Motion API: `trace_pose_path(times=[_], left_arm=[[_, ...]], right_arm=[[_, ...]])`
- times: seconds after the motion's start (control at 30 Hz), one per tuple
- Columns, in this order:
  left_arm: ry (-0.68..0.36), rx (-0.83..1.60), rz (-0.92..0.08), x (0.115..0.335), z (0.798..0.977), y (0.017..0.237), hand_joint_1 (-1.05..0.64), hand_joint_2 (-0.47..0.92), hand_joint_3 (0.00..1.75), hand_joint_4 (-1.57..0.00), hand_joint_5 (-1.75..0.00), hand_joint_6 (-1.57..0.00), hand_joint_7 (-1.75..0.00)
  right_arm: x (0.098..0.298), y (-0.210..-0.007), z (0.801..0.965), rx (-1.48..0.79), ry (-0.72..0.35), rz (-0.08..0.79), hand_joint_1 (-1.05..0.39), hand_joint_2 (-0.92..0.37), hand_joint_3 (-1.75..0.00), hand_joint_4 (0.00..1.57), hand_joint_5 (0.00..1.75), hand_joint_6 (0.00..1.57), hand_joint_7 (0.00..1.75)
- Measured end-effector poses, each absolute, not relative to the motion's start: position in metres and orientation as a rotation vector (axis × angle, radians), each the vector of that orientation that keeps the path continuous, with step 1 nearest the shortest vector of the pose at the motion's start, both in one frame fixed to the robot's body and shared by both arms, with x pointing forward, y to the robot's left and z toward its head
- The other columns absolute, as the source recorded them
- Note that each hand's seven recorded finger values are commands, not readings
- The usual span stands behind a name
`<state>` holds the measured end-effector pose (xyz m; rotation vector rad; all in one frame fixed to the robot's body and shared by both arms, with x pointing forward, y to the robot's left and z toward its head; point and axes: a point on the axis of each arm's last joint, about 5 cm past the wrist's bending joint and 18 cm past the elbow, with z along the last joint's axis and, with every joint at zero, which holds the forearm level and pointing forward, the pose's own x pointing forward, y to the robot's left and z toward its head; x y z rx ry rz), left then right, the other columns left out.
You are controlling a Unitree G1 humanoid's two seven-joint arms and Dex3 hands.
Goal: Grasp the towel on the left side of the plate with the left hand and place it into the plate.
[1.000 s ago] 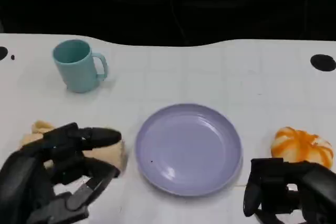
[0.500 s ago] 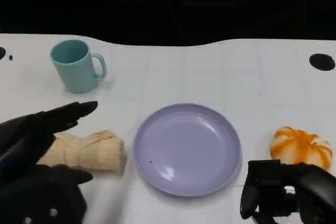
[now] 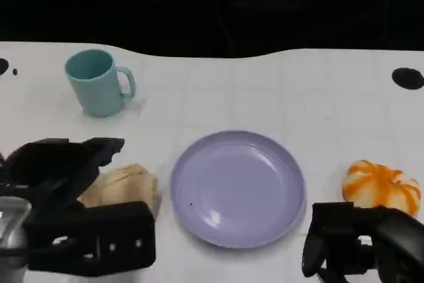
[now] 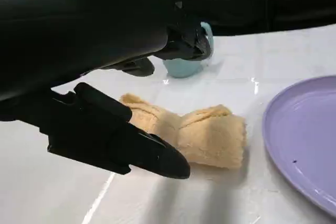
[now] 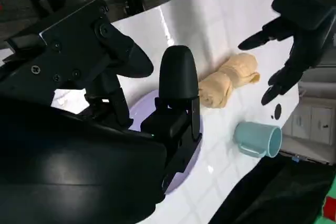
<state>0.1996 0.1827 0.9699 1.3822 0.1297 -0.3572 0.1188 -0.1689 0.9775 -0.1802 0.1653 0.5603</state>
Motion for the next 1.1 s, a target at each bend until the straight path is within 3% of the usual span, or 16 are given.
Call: trace_pose_path(times=[0.37, 0.57, 0.6, 0.63, 0.7, 0.73, 0.77, 0.87, 0.9, 0.93, 1.1], left_arm=[[0.236, 1.442, -0.425, 0.231, 0.929, 0.174, -0.56, 0.92, 0.03, -0.48, -0.14, -0.41, -0.03], [0.191, 1.454, -0.41, 0.244, 0.905, 0.178, -0.49, 0.92, 0.18, -0.8, -0.24, -0.65, -0.08], [0.177, 1.457, -0.408, 0.245, 0.902, 0.18, -0.44, 0.92, 0.19, -0.8, -0.47, -0.74, -0.06], [0.164, 1.452, -0.404, 0.246, 0.9, 0.181, -0.35, 0.92, 0.24, -0.7, -0.89, -0.9, -0.06], [0.132, 1.403, -0.37, 0.247, 0.895, 0.183, -0.26, 0.92, 0.29, -0.69, -1.09, -1.06, -0.08], [0.118, 1.37, -0.348, 0.246, 0.892, 0.184, -0.24, 0.92, 0.35, -0.73, -1.25, -1.14, -0.14], [0.1, 1.34, -0.323, 0.244, 0.888, 0.185, -0.24, 0.89, 0.39, -0.74, -1.49, -1.11, -0.38], [0.053, 1.28, -0.271, 0.24, 0.882, 0.185, -0.26, 0.91, 0.32, -0.81, -1.72, -0.71, -1.36], [0.045, 1.273, -0.262, 0.239, 0.881, 0.185, -0.26, 0.9, 0.33, -0.83, -1.73, -0.63, -1.55], [0.042, 1.269, -0.254, 0.238, 0.88, 0.185, -0.25, 0.89, 0.33, -0.83, -1.74, -0.6, -1.64], [0.01, 1.224, -0.194, 0.236, 0.888, 0.184, -0.26, 0.89, 0.34, -0.84, -1.75, -0.57, -1.7]], right_arm=[[0.117, -0.169, 0.979, -0.177, 0.166, 0.562, -0.11, -0.49, -1.18, 0.77, 1.71, 0.68, 1.45], [0.116, -0.169, 0.979, -0.175, 0.168, 0.56, -0.11, -0.49, -1.17, 0.76, 1.71, 0.68, 1.44], [0.116, -0.169, 0.979, -0.175, 0.169, 0.56, -0.11, -0.49, -1.17, 0.76, 1.71, 0.68, 1.44], [0.116, -0.169, 0.979, -0.174, 0.169, 0.56, -0.11, -0.49, -1.17, 0.76, 1.71, 0.68, 1.44], [0.116, -0.169, 0.979, -0.174, 0.169, 0.56, -0.11, -0.49, -1.17, 0.77, 1.71, 0.68, 1.44], [0.116, -0.169, 0.979, -0.174, 0.169, 0.56, -0.11, -0.49, -1.17, 0.77, 1.71, 0.68, 1.44], [0.116, -0.169, 0.979, -0.174, 0.169, 0.56, -0.11, -0.49, -1.17, 0.77, 1.71, 0.68, 1.44], [0.116, -0.169, 0.979, -0.174, 0.172, 0.559, -0.12, -0.49, -1.17, 0.77, 1.71, 0.68, 1.45], [0.116, -0.169, 0.979, -0.175, 0.175, 0.558, -0.12, -0.48, -1.17, 0.77, 1.72, 0.68, 1.45], [0.117, -0.169, 0.979, -0.175, 0.175, 0.559, -0.12, -0.48, -1.17, 0.77, 1.72, 0.68, 1.45], [0.117, -0.169, 0.979, -0.176, 0.174, 0.559, -0.11, -0.49, -1.18, 0.77, 1.71, 0.68, 1.44]])
